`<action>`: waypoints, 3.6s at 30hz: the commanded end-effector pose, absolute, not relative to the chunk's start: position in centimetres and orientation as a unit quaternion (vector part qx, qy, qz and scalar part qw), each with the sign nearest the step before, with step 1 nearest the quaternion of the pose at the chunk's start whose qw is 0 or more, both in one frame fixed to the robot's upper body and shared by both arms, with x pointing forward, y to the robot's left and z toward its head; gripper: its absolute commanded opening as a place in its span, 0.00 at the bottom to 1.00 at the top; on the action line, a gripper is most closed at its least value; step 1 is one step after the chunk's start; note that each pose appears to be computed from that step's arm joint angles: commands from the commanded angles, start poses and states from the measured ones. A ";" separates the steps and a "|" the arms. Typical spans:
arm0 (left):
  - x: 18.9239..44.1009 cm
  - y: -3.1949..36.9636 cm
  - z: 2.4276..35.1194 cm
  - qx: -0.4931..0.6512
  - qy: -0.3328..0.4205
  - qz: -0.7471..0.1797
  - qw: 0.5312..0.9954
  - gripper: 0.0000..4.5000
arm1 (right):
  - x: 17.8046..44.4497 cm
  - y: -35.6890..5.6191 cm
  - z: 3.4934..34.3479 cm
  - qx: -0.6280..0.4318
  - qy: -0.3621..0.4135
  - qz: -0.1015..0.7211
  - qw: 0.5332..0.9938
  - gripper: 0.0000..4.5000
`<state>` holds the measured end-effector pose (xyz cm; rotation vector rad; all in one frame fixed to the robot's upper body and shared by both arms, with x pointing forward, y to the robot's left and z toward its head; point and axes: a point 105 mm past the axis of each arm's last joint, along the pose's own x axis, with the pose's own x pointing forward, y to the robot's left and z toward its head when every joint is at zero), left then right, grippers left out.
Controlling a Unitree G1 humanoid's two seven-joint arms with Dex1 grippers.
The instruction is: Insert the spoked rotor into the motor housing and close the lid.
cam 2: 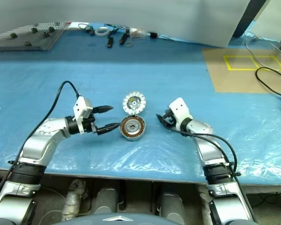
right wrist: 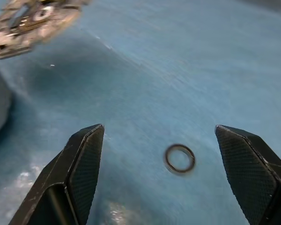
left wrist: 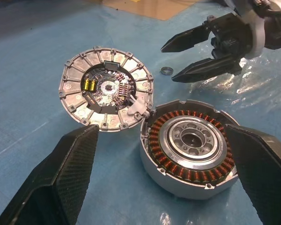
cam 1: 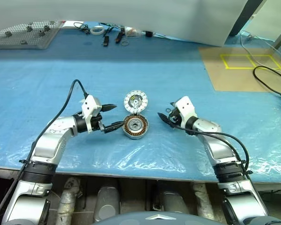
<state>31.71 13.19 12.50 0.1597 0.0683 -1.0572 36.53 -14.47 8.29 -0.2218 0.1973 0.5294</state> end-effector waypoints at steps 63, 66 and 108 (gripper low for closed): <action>29.9 13.6 13.9 0.114 0.018 -0.525 0.843 1.00 | 31.3 -7.6 14.5 -0.114 0.055 0.522 0.844 0.13; 29.5 13.4 13.8 0.121 0.017 -0.531 0.839 1.00 | 31.2 -6.9 14.7 -0.114 0.064 0.546 0.827 0.13; 27.6 12.8 10.1 0.066 0.016 -0.459 0.886 1.00 | 33.3 -2.9 10.7 -0.164 0.115 0.638 0.744 0.13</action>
